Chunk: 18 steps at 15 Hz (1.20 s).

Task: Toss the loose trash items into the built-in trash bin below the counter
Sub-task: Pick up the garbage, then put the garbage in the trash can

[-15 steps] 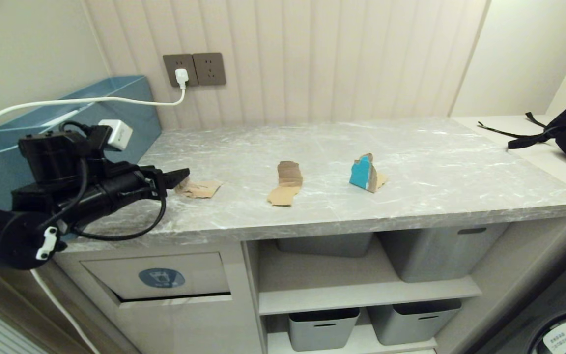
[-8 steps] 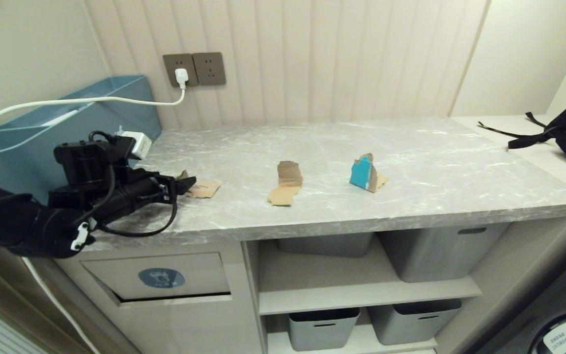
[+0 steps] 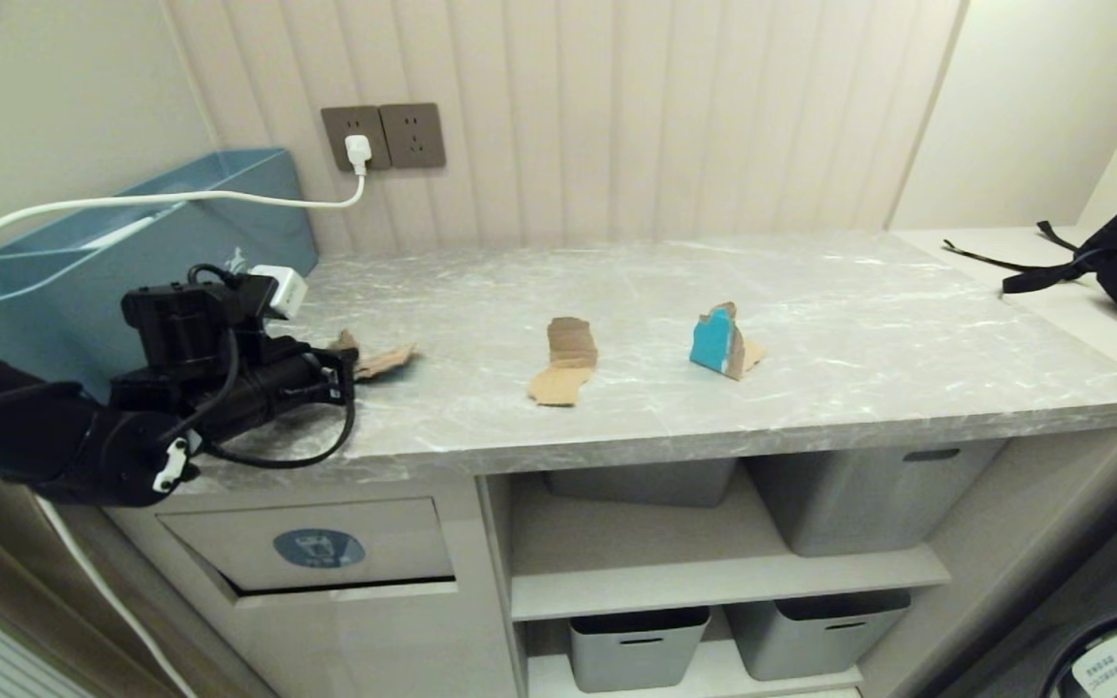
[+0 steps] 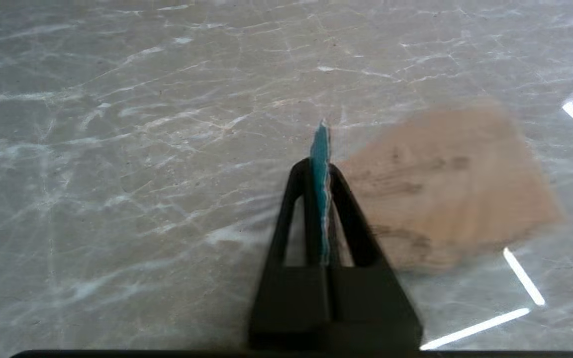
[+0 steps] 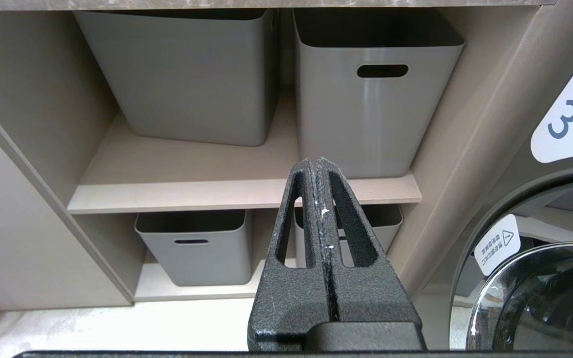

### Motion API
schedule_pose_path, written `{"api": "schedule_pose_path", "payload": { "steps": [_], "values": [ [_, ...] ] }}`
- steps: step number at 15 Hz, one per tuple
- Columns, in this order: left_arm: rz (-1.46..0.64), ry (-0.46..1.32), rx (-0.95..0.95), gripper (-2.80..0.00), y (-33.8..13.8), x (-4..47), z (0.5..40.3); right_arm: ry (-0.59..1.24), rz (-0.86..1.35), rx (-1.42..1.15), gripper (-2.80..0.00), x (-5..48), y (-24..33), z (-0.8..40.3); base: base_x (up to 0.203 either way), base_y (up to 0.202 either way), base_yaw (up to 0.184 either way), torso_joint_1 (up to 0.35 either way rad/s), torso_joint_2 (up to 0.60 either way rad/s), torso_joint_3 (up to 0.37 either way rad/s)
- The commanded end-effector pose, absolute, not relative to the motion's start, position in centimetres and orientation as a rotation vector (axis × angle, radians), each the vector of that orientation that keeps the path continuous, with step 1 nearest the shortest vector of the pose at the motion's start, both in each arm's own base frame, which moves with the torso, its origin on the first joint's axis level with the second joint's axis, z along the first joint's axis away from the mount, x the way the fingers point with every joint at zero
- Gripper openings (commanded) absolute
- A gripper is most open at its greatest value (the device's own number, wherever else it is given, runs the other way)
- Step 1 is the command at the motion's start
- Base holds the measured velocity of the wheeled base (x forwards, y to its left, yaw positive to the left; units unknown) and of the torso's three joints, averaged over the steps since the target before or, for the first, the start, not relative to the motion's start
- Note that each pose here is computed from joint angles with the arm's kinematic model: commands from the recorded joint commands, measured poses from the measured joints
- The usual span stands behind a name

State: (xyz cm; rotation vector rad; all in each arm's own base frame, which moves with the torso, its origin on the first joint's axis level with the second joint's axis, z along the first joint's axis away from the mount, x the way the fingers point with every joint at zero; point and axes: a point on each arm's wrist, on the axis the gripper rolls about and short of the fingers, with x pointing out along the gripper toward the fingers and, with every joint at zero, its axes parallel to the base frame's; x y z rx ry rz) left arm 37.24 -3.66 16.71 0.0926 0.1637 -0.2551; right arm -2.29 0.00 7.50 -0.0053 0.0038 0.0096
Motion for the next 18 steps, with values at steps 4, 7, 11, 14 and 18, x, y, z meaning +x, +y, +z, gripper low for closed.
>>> {"api": "schedule_pose_path", "payload": {
  "steps": [4,7,11,14,18],
  "values": [
    [-0.274,0.118,0.091,-2.8,-3.7,35.2,18.7,0.005,0.011,-0.007,-2.8,-2.3,0.0,7.5,0.0,0.0,0.0,0.0,0.0,0.0],
    [-0.308,0.04,0.093,-2.8,-4.5,31.9,21.7,0.005,0.012,-0.008,-2.8,-2.3,0.0,7.5,0.0,0.0,0.0,0.0,0.0,0.0],
    [-0.385,-0.064,0.087,-2.8,-5.2,22.3,24.4,0.005,0.012,-0.012,-2.8,-2.3,0.0,7.5,0.0,0.0,0.0,0.0,0.0,0.0],
    [-0.389,-0.074,0.084,-2.8,-3.9,14.4,22.2,0.003,0.012,-0.011,-2.8,-2.3,0.0,7.5,0.0,0.0,0.0,0.0,0.0,0.0],
    [-0.344,0.14,0.044,-2.8,-2.1,7.3,14.4,0.004,0.012,-0.011,-2.8,-2.3,0.0,7.5,0.0,0.0,0.0,-0.158,0.36,0.201]
  ]
}}
